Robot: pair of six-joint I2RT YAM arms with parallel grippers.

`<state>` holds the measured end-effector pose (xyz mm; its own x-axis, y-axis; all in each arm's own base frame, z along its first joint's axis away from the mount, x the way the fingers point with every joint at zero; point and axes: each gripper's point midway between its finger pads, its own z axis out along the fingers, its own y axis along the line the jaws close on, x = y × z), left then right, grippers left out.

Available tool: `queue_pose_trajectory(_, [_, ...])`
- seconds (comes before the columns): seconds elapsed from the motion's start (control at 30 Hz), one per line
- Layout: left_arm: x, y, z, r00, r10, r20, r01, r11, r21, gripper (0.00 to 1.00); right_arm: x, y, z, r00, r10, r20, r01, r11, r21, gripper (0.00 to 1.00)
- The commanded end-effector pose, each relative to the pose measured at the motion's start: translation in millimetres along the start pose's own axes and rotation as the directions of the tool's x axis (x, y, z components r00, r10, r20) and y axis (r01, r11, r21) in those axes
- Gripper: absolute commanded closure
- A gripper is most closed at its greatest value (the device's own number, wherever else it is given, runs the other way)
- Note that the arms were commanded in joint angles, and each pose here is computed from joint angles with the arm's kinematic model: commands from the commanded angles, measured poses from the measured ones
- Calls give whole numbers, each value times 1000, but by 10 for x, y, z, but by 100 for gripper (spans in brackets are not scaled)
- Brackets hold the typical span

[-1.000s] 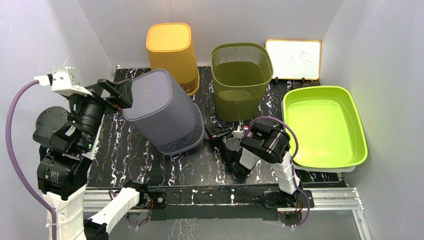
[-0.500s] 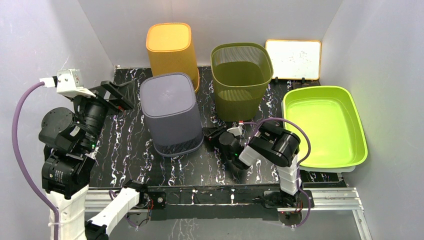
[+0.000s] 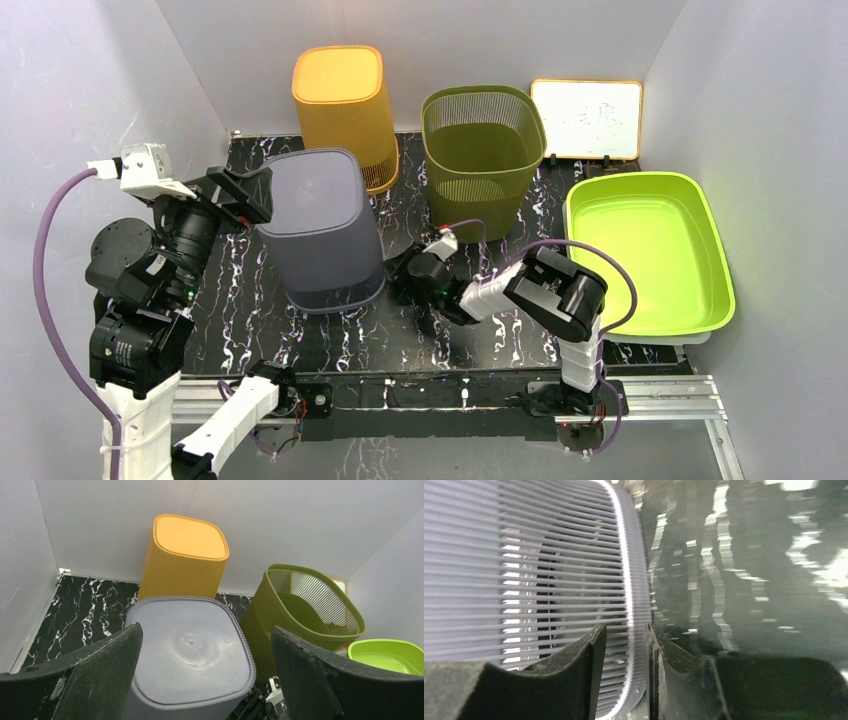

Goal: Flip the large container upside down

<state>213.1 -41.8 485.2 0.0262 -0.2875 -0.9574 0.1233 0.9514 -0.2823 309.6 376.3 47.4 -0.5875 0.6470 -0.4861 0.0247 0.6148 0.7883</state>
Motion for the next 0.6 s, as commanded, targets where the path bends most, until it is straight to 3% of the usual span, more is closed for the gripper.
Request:
queue_pose_trajectory(0.0, [63, 6, 33, 1000, 0, 2, 0, 1000, 4, 2, 221, 697, 40, 991, -122, -48, 114, 984, -140, 68])
queue_pose_trajectory(0.33, [258, 70, 104, 998, 49, -51, -49, 999, -11, 2, 463, 1537, 906, 981, -190, -38, 175, 954, -242, 68])
queue_pose_trajectory(0.57, [484, 139, 165, 990, 78, -120, -82, 996, -28, 2, 206, 1644, 857, 925, -375, 53, 378, 901, -215, 67])
